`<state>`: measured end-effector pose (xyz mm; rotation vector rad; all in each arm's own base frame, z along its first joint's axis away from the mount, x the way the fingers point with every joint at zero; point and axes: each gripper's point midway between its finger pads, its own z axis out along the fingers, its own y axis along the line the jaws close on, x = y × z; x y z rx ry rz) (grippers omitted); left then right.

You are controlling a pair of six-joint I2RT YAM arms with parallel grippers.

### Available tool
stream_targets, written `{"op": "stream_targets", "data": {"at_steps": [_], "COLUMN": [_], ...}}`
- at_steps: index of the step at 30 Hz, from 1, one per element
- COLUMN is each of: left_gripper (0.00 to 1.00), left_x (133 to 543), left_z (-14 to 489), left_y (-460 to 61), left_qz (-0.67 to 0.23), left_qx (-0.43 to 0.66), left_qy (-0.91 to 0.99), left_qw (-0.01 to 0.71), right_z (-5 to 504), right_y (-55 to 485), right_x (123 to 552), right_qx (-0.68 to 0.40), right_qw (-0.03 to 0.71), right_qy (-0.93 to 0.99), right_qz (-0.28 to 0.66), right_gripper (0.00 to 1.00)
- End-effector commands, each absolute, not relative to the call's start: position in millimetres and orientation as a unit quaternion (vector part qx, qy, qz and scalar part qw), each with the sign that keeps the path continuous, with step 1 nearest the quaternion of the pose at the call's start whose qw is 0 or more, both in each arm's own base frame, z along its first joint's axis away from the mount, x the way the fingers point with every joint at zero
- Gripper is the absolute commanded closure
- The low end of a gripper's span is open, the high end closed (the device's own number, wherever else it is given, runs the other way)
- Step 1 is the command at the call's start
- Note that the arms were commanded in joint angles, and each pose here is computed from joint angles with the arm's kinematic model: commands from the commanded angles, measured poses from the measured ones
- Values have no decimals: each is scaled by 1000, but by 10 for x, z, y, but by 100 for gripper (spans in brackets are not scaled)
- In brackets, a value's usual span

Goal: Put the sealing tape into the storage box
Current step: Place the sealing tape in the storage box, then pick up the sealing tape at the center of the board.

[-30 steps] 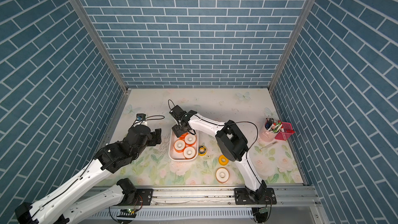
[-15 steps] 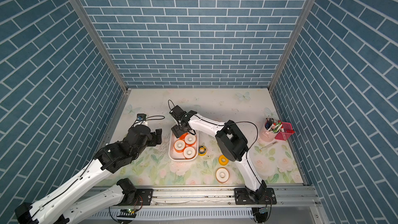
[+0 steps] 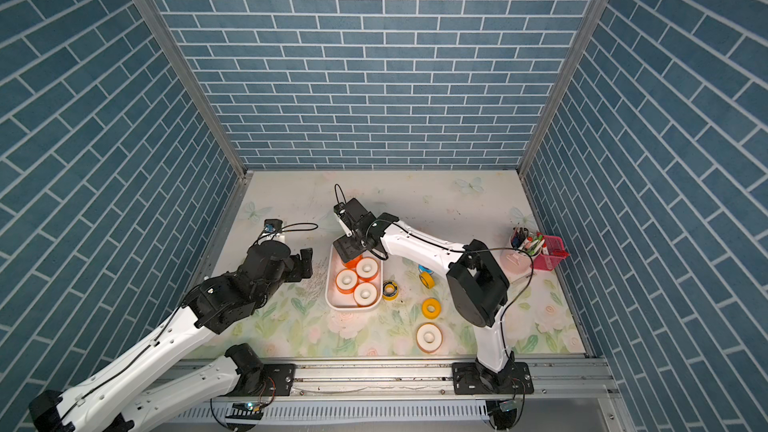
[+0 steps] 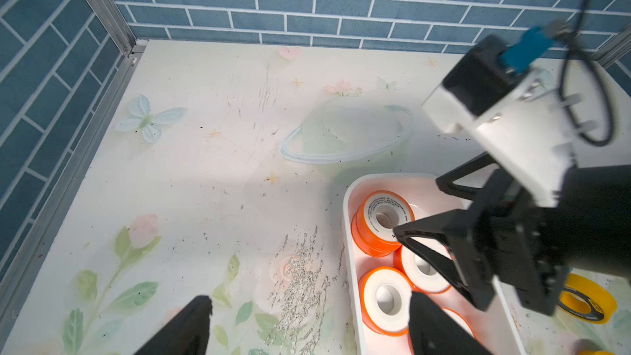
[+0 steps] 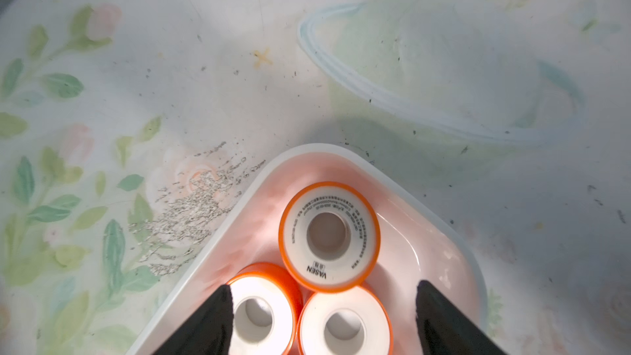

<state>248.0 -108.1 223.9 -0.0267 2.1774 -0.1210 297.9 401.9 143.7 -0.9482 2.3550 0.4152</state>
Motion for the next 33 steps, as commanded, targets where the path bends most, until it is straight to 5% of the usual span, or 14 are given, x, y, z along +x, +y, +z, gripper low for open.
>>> {"op": "stream_targets", "data": {"at_steps": [1,14,22,33], "left_gripper": [7,9,7,1], "left_x": [2484,2327,1923,1073], "left_z": [2210,2260,2047,1244], "left_y": [-1057,-1857,-2954,-4270], "left_qz": [-45,-181,-192,-220], "left_qx": [-10,81,193,348], "left_qy": [886,882,880,869], "left_qw": [461,427,389,274], "right_z": [1792,1761,1239,928], "right_y": [3747,1572,552,345], "right_x": [3055,3090,3126,3095], "right_qx": [-311,-68,95,144], "right_qw": [339,494,496,468], "right_qy": [872,852,860,864], "right_qz": [169,160,73,117], "right_gripper": [17,25,26,22]}}
